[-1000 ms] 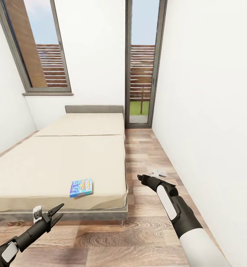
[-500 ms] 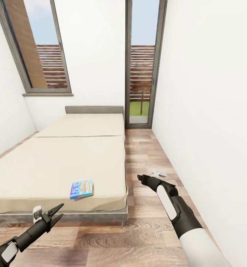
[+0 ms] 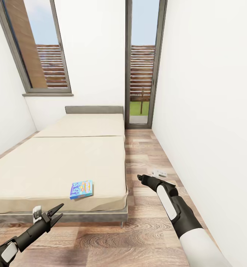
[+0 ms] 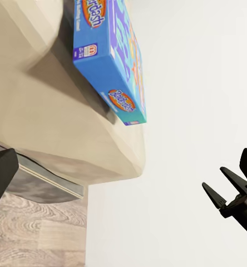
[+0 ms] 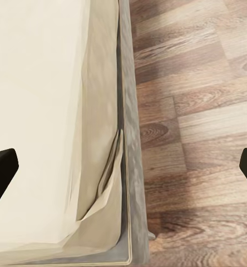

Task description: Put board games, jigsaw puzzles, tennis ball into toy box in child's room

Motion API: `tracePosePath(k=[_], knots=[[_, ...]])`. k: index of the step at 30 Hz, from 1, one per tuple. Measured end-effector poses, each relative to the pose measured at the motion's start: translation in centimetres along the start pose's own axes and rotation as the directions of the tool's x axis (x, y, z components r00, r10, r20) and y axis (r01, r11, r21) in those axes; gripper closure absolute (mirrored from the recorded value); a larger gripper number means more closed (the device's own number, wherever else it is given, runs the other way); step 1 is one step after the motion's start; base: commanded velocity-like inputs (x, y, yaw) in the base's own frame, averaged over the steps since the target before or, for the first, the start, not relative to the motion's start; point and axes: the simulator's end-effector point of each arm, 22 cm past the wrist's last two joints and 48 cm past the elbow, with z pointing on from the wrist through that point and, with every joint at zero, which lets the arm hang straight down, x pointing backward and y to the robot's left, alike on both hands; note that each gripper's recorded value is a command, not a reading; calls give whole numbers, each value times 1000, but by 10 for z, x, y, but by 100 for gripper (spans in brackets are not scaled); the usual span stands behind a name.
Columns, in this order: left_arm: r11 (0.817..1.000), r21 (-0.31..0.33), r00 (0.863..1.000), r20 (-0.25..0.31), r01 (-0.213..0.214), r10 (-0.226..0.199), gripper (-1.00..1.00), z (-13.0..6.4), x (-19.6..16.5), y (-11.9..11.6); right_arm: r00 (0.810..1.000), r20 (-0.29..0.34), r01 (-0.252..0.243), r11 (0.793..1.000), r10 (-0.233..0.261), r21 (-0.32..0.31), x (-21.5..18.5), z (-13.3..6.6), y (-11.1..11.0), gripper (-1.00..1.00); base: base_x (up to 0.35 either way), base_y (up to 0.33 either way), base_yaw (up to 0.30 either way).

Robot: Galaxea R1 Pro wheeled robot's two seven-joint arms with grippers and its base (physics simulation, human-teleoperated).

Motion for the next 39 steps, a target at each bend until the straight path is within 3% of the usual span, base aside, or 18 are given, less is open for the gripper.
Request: tracePosePath(k=[39], knots=[[1000, -1, 1000, 1, -3, 3, -100, -1, -1, 0, 1000, -1, 0, 1000, 0, 1, 0, 0, 0, -100, 68, -5, 0]])
